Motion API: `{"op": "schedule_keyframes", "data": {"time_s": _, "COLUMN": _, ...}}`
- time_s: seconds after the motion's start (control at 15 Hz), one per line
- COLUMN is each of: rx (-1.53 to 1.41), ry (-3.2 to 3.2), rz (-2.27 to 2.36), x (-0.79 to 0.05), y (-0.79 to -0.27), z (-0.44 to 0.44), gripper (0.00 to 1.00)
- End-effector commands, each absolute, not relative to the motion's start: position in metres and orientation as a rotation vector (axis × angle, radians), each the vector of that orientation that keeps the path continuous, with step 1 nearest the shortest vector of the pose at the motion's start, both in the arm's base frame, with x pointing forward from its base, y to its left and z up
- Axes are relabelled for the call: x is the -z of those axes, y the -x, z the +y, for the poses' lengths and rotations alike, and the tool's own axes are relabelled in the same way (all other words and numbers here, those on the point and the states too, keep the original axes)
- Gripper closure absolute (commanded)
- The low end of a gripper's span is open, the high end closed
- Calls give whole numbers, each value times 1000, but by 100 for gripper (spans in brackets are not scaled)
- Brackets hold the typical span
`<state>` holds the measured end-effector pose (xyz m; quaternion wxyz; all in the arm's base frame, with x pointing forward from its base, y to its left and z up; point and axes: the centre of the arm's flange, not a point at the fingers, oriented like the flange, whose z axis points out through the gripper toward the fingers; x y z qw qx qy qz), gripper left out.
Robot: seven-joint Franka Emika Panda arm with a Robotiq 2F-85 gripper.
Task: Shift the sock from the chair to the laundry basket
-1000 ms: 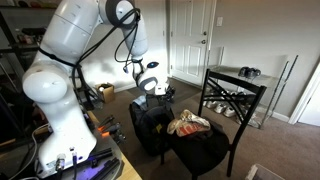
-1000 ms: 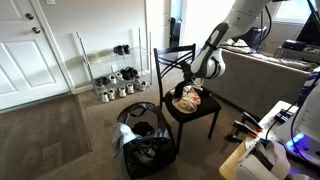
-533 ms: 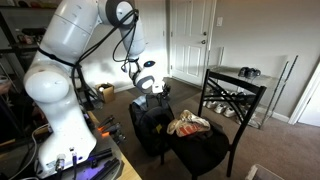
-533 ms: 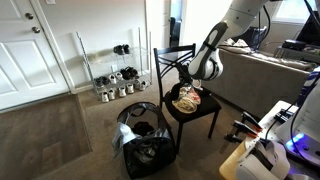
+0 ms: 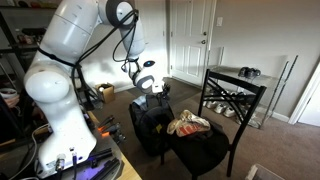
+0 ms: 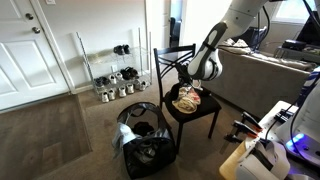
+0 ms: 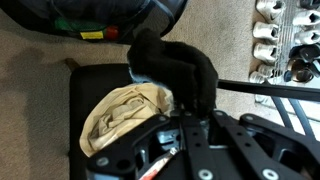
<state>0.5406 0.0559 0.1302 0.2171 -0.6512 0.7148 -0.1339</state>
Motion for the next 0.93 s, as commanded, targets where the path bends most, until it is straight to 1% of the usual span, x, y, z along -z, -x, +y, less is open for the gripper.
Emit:
{"op": "schedule_keyframes", "data": {"time_s": 0.0, "rx": 393, "ry": 1888, "rz": 1826, "x": -144, "y": -546, "z": 100, "gripper": 97}}
{"op": "schedule_keyframes", "data": {"time_s": 0.4, "rx": 387, "ry": 2102, "rz": 1444, "x": -177, "y": -560, "z": 224, "gripper": 97}}
{"op": "schedule_keyframes", "data": {"time_s": 0.73, "rx": 355, "ry": 2181, "rz": 1303, "x": -183, "y": -564, "z": 266, "gripper": 97}}
{"op": "schedule_keyframes", "data": {"time_s": 0.8, "rx": 351, "ry": 2193, "rz": 1295, "x": -183, "y": -565, "z": 268, "gripper": 65}}
{"op": "schedule_keyframes", "data": {"time_s": 0.87, "rx": 349, "ry": 2196, "rz": 1284, "x": -184, "y": -567, "z": 269, "gripper": 64}}
